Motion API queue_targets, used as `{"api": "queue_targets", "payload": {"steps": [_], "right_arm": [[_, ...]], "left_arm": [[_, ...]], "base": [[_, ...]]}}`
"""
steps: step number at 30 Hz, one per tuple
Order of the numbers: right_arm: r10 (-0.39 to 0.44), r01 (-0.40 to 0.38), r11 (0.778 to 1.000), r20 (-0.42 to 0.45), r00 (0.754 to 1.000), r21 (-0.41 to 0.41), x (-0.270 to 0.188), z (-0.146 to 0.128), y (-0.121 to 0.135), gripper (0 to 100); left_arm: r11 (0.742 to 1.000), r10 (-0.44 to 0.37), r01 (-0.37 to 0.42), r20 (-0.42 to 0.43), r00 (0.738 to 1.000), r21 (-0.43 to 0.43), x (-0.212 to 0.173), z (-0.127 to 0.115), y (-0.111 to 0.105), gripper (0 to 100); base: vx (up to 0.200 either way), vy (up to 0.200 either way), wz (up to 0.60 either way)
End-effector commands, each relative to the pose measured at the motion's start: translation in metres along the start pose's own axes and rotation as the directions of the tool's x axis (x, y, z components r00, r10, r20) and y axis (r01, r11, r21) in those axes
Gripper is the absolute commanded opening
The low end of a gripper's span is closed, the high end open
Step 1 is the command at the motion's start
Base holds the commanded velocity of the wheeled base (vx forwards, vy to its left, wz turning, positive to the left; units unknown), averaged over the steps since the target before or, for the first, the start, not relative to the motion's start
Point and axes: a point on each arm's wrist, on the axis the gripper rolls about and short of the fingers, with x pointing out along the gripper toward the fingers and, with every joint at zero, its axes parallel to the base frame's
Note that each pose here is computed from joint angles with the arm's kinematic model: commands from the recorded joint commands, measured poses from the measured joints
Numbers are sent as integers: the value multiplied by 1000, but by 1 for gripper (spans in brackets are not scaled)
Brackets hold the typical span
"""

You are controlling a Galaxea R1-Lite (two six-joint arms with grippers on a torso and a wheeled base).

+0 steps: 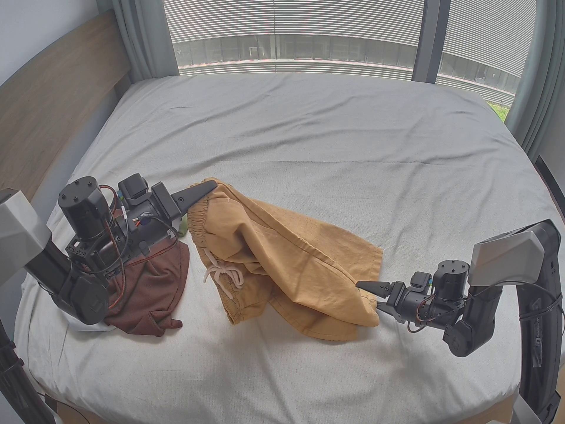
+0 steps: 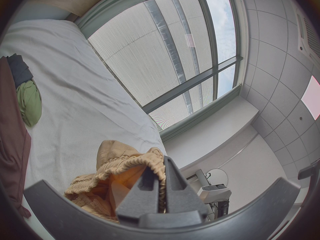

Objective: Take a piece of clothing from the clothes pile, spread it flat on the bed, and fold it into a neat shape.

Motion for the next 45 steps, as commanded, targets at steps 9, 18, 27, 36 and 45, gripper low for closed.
{"api": "queue_targets", "payload": {"steps": [9,18,27,36,45], "right_arm": [[-1,1,1000,22,1000,1,-4,6,0,0],[-9,8,1000,60,998,4,-12,17,-2,0],[17,-16,1000,101,995,-15,-25,29,13,0],[60,-58,998,72,996,-29,-39,29,28,0],[82,-82,996,0,997,-18,-38,22,23,0]], "left_arm": [[1000,17,-17,-6,1000,-12,2,-3,8,0],[999,29,-29,-4,1000,-15,2,-5,18,0],[999,35,-35,-7,999,-19,2,-6,21,0],[998,52,-52,-5,999,-23,2,-6,28,0],[998,59,-59,-5,998,-26,1,-6,32,0]], "base": [[0,0,0],[0,0,0],[0,0,0],[0,0,0],[0,0,0]]}}
